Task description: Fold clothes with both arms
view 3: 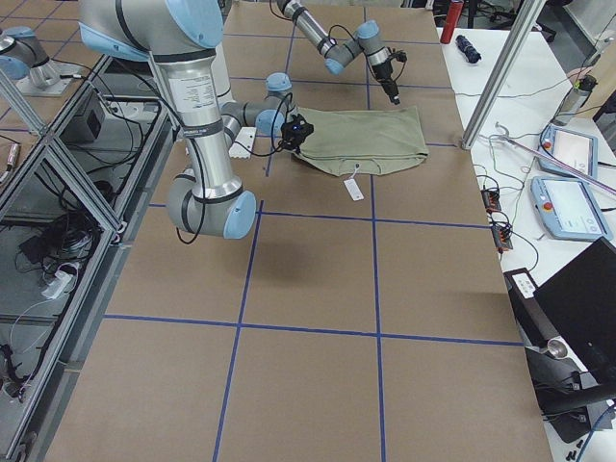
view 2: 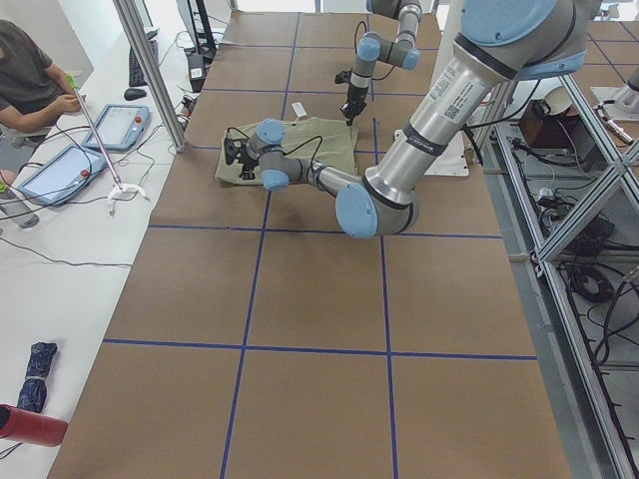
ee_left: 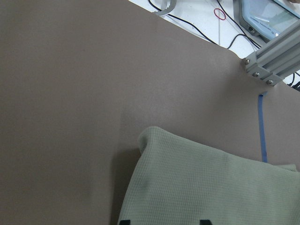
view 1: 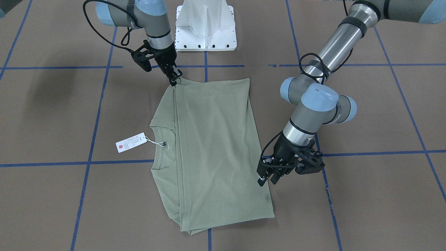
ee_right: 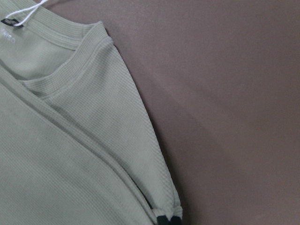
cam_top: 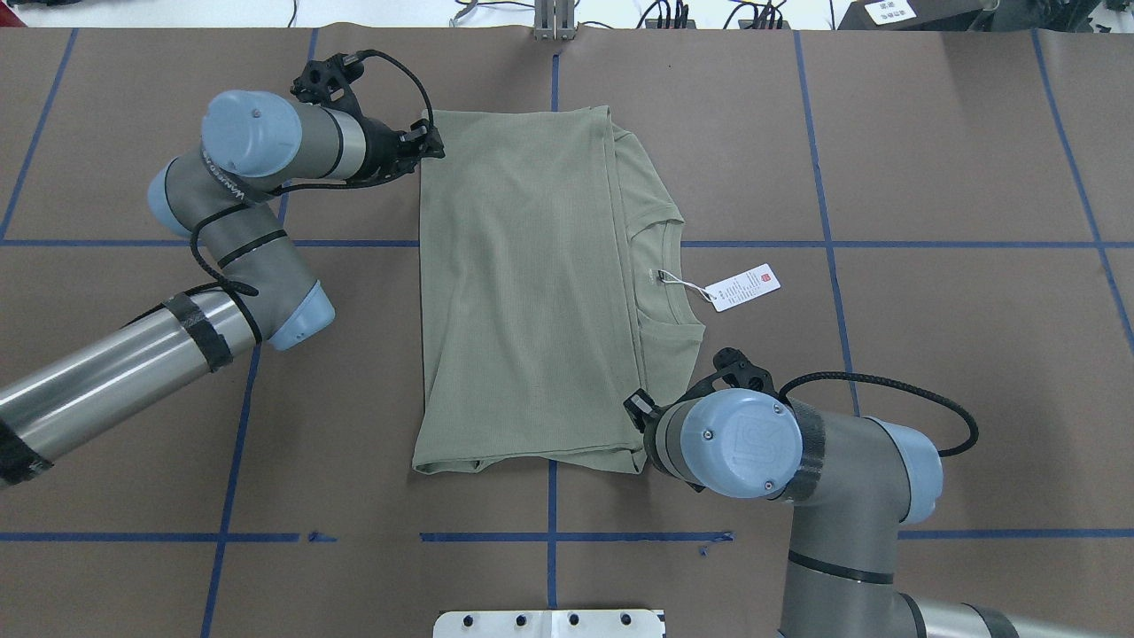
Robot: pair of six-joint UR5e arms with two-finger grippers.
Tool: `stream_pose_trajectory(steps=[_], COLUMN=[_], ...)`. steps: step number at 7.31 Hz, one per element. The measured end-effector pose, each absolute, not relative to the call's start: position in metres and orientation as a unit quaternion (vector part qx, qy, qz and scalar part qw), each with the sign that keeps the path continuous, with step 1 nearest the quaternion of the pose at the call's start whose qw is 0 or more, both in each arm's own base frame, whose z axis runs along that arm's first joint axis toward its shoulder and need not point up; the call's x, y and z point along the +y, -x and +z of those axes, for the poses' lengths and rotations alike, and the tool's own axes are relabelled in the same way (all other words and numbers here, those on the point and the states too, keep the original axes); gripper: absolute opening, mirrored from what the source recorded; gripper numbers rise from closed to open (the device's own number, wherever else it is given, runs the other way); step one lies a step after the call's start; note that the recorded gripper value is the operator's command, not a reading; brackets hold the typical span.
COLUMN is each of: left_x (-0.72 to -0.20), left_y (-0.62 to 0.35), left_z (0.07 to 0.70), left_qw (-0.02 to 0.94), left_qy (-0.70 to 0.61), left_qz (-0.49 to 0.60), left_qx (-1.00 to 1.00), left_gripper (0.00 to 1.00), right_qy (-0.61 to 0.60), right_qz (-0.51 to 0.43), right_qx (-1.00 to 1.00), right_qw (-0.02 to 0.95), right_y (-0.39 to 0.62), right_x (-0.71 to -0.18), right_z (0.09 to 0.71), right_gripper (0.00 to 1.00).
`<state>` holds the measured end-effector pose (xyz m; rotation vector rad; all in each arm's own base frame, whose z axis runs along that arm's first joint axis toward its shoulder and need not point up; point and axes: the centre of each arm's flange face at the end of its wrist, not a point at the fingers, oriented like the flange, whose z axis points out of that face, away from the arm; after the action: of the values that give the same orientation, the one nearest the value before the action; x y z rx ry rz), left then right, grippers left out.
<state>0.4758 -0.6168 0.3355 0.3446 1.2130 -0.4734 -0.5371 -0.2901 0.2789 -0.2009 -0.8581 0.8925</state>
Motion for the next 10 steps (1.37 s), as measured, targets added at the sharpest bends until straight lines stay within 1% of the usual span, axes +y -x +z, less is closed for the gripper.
stream_pose_trajectory(steps=[1, 2, 4, 5, 6, 7, 9, 10], left_x=[-0.600, -0.592, -0.588, -0.587, -0.587, -0.587, -0.588, -0.588], left_y=[-0.473, -0.472, -0.470, -0.470, -0.470, -0.470, -0.471, -0.471], left_z=[0.337, 0.337, 0.337, 0.338, 0.339, 0.339, 0.341, 0.341], left_qw=[0.779, 0.778, 0.778, 0.779, 0.779, 0.779, 0.781, 0.781], left_qy=[-0.152, -0.147, -0.143, -0.143, -0.143, -0.142, -0.142, -0.142], left_qz=[-0.221, -0.222, -0.224, -0.225, -0.225, -0.226, -0.227, -0.227], left_qx=[0.568, 0.569, 0.569, 0.568, 0.568, 0.567, 0.565, 0.564], left_gripper=[0.58, 0.58, 0.58, 0.58, 0.58, 0.58, 0.58, 0.58], right_qy=[0.093, 0.093, 0.092, 0.090, 0.088, 0.087, 0.086, 0.086], right_qz=[0.418, 0.417, 0.418, 0.418, 0.419, 0.420, 0.420, 0.420], right_qx=[-0.401, -0.401, -0.400, -0.400, -0.398, -0.395, -0.391, -0.389], right_qw=[0.810, 0.810, 0.810, 0.811, 0.812, 0.813, 0.815, 0.815], right_y=[0.538, 0.539, 0.543, 0.545, 0.547, 0.549, 0.551, 0.552], right_x=[-0.290, -0.289, -0.289, -0.288, -0.288, -0.289, -0.289, -0.289], right_z=[0.279, 0.280, 0.279, 0.280, 0.282, 0.284, 0.288, 0.288], right_gripper=[0.22, 0.24, 0.34, 0.34, 0.39, 0.53, 0.64, 0.67])
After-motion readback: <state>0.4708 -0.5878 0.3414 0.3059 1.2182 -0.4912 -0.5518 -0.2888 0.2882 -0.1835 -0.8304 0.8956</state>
